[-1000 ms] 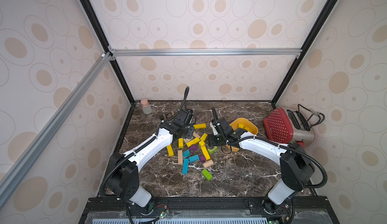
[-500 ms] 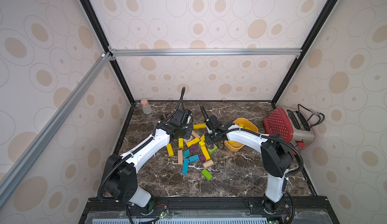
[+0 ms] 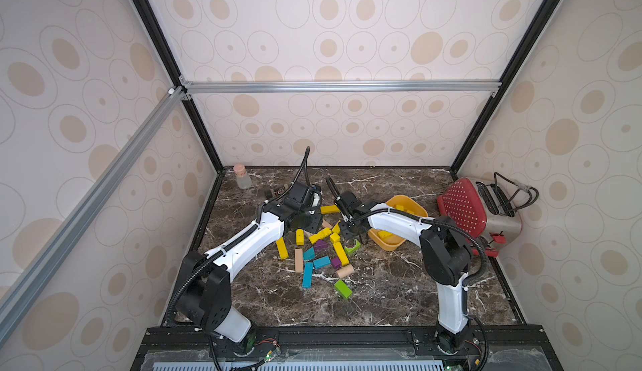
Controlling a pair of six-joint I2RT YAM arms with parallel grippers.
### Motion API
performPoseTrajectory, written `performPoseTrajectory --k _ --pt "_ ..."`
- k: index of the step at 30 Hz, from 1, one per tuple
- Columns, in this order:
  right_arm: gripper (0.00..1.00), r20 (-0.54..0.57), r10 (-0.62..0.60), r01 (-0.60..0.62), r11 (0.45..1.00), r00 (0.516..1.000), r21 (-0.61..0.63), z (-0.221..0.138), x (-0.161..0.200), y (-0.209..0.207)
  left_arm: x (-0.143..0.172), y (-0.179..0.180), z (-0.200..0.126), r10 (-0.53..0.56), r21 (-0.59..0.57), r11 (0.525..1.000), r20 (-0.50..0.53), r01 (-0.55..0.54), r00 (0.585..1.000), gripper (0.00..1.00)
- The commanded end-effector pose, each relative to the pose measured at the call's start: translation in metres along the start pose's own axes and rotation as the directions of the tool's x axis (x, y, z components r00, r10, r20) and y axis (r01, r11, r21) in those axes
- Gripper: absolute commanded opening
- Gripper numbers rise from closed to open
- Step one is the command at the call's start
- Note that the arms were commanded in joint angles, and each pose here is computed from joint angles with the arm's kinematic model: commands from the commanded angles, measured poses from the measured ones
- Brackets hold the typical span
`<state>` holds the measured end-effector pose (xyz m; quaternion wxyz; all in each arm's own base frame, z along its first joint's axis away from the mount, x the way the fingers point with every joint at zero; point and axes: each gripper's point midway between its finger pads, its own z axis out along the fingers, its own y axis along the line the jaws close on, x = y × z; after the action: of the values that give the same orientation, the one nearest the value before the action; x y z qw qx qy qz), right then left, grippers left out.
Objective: Pick out the yellow building blocks
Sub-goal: Pick up the building block from the center of the board.
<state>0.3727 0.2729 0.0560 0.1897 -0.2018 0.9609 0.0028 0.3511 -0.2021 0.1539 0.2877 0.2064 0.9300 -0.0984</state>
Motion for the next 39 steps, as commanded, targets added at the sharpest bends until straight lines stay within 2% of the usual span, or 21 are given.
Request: performPoseTrajectory --k 1,21,32,39 --pt "0.44 -0.027 -0.026 0.027 0.999 0.999 0.031 0.007 -0.001 -0.008 -0.002 0.003 0.002 0.02 0.011 1.0 -0.011 -0.02 1.0 0.57" --pt "0.48 -0.063 -0.044 0.045 0.999 0.997 0.02 0.024 -0.003 -0.01 -0.003 0.01 0.016 -0.026 0.023 0.999 -0.031 0.026 0.999 0.58" --pt "0.41 -0.07 -0.052 0.051 0.999 0.996 -0.011 0.026 -0.003 -0.005 -0.005 0.011 0.017 -0.042 0.03 0.999 -0.031 0.043 0.999 0.58" --pt "0.46 -0.081 -0.058 0.057 0.998 0.995 -0.015 0.031 -0.003 -0.003 -0.005 0.012 0.012 -0.05 0.023 0.998 -0.02 0.051 0.999 0.58"
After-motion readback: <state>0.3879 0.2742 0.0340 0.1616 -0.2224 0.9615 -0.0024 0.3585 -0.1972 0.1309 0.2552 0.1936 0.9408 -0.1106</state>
